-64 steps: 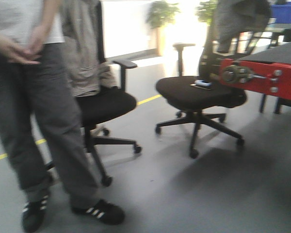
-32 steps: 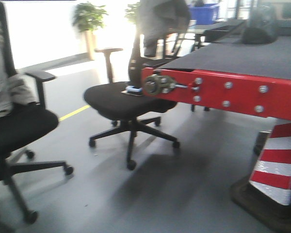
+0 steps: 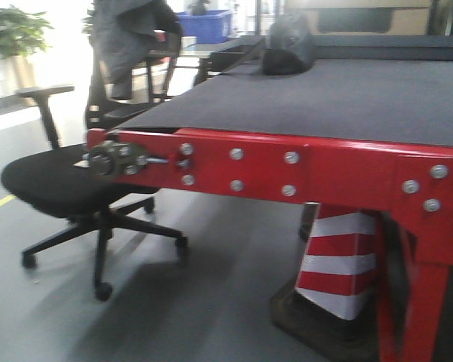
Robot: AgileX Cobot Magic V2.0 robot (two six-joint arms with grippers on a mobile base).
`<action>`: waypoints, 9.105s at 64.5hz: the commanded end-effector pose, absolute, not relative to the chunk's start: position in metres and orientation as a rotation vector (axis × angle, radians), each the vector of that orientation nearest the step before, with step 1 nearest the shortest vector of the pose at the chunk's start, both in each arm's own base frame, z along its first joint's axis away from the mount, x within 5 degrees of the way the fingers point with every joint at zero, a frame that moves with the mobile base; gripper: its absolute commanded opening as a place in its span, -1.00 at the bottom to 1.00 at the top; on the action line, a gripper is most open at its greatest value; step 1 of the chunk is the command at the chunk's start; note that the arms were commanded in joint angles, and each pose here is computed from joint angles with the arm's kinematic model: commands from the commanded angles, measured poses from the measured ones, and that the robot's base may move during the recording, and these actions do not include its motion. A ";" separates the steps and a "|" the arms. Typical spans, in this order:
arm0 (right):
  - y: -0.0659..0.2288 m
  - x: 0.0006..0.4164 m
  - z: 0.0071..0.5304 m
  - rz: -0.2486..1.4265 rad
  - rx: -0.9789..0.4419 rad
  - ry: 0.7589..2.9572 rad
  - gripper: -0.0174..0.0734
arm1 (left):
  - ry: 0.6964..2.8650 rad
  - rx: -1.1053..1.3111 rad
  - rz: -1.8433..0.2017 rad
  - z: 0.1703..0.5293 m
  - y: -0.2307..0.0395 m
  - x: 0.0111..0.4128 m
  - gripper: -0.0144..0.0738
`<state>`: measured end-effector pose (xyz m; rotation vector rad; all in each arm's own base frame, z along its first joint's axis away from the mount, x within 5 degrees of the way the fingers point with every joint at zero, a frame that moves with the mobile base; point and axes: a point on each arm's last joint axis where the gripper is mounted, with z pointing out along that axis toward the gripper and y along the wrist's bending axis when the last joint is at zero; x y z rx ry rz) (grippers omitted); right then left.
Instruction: Fetch blue bin and place on conveyor start
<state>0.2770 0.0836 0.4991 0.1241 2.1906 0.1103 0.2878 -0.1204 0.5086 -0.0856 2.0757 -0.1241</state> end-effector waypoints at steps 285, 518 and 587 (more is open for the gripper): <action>0.117 0.383 0.301 0.136 0.021 2.357 -0.98 | 2.295 -0.001 -0.128 0.310 -0.137 0.378 -0.93; 0.034 0.135 0.392 0.288 -0.072 1.571 -0.98 | 1.402 0.073 -0.507 0.412 -0.043 0.115 -0.92; -0.005 0.057 0.225 -0.107 0.017 1.509 -0.98 | 1.402 0.073 -0.507 0.412 -0.043 0.115 -0.92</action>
